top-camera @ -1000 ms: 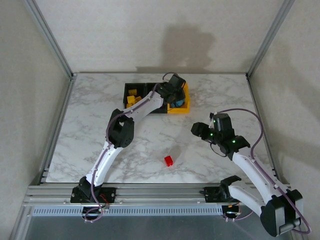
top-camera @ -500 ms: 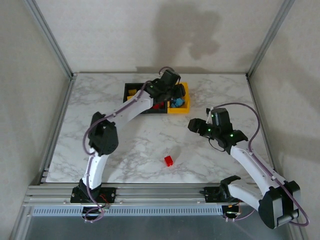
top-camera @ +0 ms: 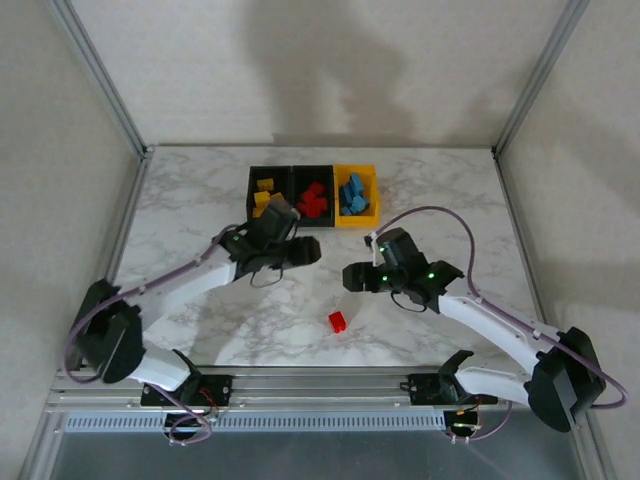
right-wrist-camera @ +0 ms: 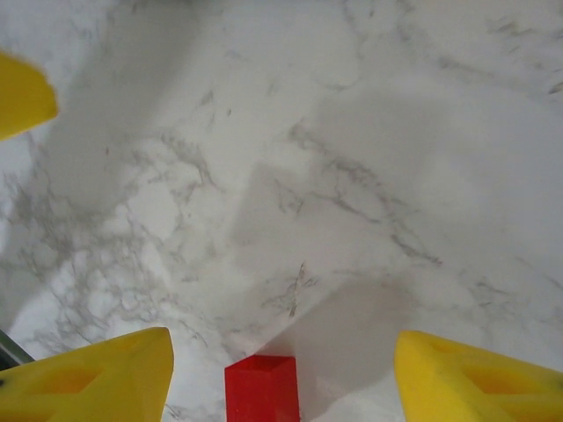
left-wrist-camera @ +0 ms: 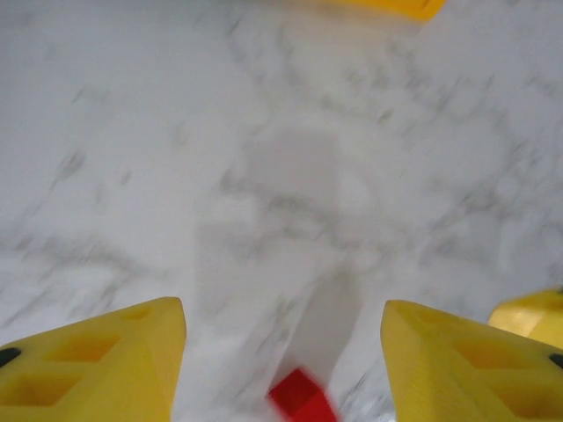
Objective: Sort the legos into containers by color
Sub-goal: Pick up the lego from the bottom-center of the table, then place the lego in the container.
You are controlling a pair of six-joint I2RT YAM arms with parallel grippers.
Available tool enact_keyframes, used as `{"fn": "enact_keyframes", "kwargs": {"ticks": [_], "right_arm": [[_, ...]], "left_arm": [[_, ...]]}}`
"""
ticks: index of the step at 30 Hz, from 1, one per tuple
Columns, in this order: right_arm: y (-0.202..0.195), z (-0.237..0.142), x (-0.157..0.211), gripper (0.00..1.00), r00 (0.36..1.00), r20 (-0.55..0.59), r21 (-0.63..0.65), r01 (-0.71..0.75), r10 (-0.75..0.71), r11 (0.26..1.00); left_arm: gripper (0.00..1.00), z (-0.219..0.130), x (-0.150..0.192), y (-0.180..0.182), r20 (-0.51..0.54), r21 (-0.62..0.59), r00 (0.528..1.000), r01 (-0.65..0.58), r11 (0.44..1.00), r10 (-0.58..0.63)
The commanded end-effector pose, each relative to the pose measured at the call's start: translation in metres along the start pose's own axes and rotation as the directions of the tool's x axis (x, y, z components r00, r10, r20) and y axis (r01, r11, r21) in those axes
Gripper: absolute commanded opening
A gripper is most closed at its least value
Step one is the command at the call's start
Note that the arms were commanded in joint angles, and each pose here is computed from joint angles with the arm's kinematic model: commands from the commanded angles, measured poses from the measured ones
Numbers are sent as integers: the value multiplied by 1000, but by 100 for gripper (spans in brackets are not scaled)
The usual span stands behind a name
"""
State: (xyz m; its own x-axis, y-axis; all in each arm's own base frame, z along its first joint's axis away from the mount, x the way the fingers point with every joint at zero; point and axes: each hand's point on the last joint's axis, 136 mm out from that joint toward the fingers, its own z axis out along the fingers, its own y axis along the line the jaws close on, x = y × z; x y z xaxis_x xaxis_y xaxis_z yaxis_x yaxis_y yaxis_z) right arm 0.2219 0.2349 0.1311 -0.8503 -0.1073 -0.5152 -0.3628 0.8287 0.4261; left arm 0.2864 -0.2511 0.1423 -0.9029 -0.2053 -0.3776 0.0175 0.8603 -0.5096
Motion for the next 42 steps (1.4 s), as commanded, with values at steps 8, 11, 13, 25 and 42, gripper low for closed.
{"fn": "enact_keyframes", "kwargs": {"ticks": [8, 11, 13, 25, 42], "right_arm": [[15, 40, 54, 67, 971, -202, 126, 157, -129, 980], [19, 51, 68, 68, 952, -261, 160, 207, -161, 965], [20, 58, 78, 68, 941, -294, 177, 227, -169, 958], [12, 72, 99, 37, 913, -371, 250, 272, -168, 929], [50, 73, -107, 30, 992, -13, 191, 125, -125, 974]], "left_arm": [[63, -26, 66, 57, -101, -23, 991, 82, 996, -84], [64, -24, 76, 67, -112, -30, 988, 104, 994, -107], [65, -24, 80, 73, -115, -40, 987, 108, 993, -112], [65, -26, 75, 85, -96, -57, 986, 131, 990, -136], [65, -68, -11, 70, 212, 96, 927, 296, 950, -310]]}}
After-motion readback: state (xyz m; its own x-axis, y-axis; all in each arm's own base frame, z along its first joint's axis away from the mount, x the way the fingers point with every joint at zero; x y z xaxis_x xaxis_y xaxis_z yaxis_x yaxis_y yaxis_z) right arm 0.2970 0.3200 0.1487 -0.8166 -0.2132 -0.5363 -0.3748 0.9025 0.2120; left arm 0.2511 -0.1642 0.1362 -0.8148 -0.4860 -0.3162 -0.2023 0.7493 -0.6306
